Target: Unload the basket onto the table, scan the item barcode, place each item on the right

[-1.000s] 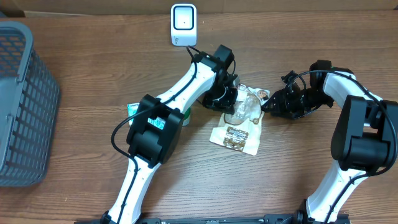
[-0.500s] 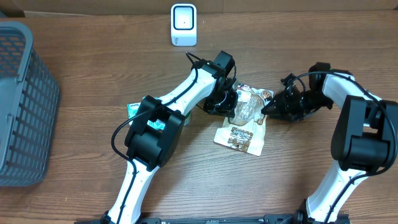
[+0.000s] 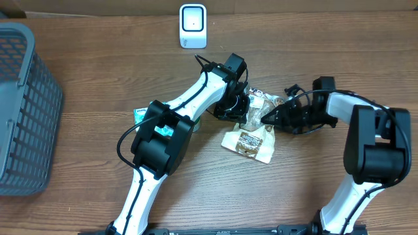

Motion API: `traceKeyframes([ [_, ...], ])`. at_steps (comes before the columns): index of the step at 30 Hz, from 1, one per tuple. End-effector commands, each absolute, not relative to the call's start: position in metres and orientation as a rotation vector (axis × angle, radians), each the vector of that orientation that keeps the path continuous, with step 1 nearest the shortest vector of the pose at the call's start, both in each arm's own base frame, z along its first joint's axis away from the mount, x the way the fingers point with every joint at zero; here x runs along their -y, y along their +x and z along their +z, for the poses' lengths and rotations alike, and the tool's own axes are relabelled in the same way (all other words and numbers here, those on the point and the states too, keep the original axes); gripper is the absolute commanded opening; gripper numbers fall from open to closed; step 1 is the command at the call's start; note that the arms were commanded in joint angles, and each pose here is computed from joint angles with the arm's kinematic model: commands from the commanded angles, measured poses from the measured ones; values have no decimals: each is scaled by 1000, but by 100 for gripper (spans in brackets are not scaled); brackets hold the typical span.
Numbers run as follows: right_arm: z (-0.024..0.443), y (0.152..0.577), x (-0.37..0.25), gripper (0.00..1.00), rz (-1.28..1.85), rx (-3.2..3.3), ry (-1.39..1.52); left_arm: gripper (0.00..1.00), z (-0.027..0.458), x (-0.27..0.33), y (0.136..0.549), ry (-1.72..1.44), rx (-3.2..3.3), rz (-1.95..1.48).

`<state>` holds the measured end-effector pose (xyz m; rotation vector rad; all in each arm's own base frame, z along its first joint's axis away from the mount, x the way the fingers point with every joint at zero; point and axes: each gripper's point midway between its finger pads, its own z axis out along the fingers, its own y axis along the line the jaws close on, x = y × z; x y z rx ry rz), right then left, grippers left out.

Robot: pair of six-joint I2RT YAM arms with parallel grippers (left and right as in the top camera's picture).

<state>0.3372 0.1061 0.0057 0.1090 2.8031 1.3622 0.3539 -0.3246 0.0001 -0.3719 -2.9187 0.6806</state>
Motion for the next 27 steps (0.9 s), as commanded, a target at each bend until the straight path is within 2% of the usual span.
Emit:
traceKeyframes([
  [1, -15, 308, -135, 31, 1411, -2915, 67, 4, -26, 310, 346, -312, 2910, 566],
  [4, -10, 304, -147, 16, 1460, -2909, 32, 4, -26, 310, 346, -311, 2911, 565],
  [8, 0, 306, -142, 4, 1469, -2915, 69, 4, -26, 308, 348, -304, 2912, 567],
  [12, 21, 318, -124, 4, 1441, -2875, 123, 4, -22, 307, 351, -279, 2898, 612],
  [16, 47, 327, -94, 4, 1263, -2864, 152, 4, 0, 301, 370, -274, 2926, 643],
  [20, 72, 329, -81, 4, 1123, -2865, 124, 4, 53, 302, 398, -361, 3011, 731],
  [27, 116, 327, -80, 4, 1059, -2795, 9, 4, 188, 285, 431, -582, 3202, 896],
])
